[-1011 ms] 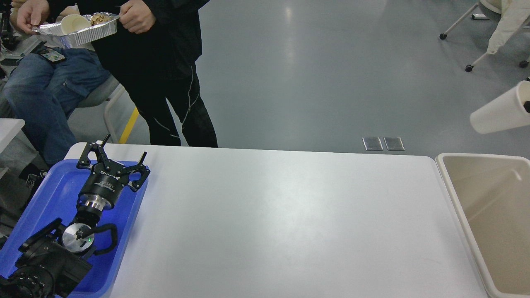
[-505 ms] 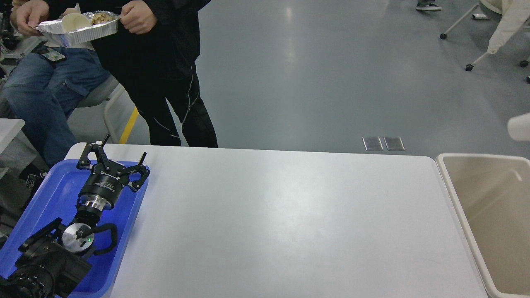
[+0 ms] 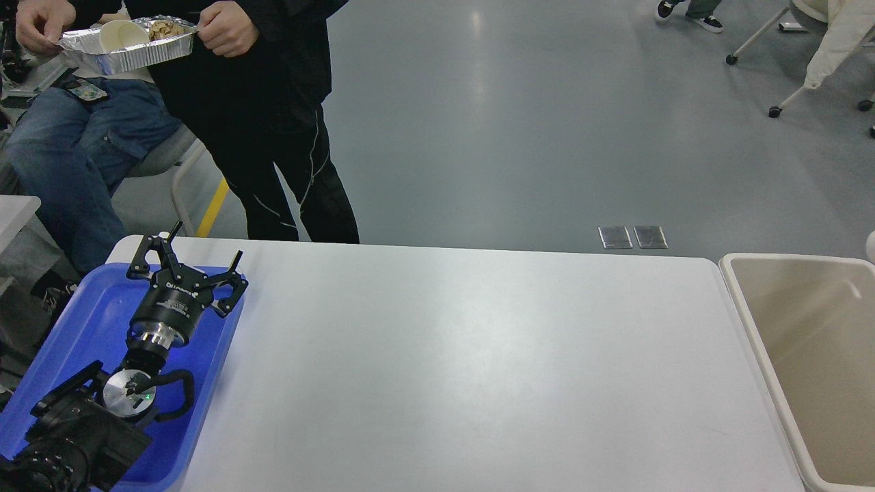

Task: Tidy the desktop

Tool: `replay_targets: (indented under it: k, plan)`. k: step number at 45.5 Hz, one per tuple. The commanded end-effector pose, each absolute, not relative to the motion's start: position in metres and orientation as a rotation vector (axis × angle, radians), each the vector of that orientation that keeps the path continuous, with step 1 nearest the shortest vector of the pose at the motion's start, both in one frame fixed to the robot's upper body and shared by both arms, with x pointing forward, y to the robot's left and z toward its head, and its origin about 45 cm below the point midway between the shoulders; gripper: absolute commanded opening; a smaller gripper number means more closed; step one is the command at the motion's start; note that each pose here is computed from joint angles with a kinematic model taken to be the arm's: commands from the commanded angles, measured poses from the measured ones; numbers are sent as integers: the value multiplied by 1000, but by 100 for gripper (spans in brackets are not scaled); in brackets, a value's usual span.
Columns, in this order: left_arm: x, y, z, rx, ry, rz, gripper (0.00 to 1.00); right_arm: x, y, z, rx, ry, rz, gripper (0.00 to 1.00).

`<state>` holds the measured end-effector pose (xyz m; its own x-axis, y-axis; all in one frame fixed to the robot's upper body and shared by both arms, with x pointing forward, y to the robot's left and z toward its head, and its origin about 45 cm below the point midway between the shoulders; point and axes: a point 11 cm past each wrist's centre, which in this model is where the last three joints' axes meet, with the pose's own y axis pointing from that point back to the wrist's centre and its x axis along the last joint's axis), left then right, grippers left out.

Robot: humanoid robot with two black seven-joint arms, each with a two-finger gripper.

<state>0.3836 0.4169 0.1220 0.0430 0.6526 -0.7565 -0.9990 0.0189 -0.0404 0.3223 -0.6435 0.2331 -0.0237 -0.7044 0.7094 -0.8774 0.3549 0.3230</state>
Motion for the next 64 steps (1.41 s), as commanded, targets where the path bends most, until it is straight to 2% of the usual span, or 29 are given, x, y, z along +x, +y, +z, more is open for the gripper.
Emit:
replay_targets:
  k: [1, 21, 32, 64]
  plan:
    - [384, 417, 122, -692, 645, 1430, 100, 301, -647, 188, 1300, -1852, 185, 0]
    - [384, 417, 122, -692, 645, 1430, 100, 263, -625, 112, 1159, -1959, 17, 0]
    - [384, 417, 122, -692, 645, 1430, 100, 264, -599, 86, 1152, -1952, 10, 0]
    - [384, 417, 122, -692, 645, 1430, 100, 268, -601, 91, 1117, -1987, 30, 0]
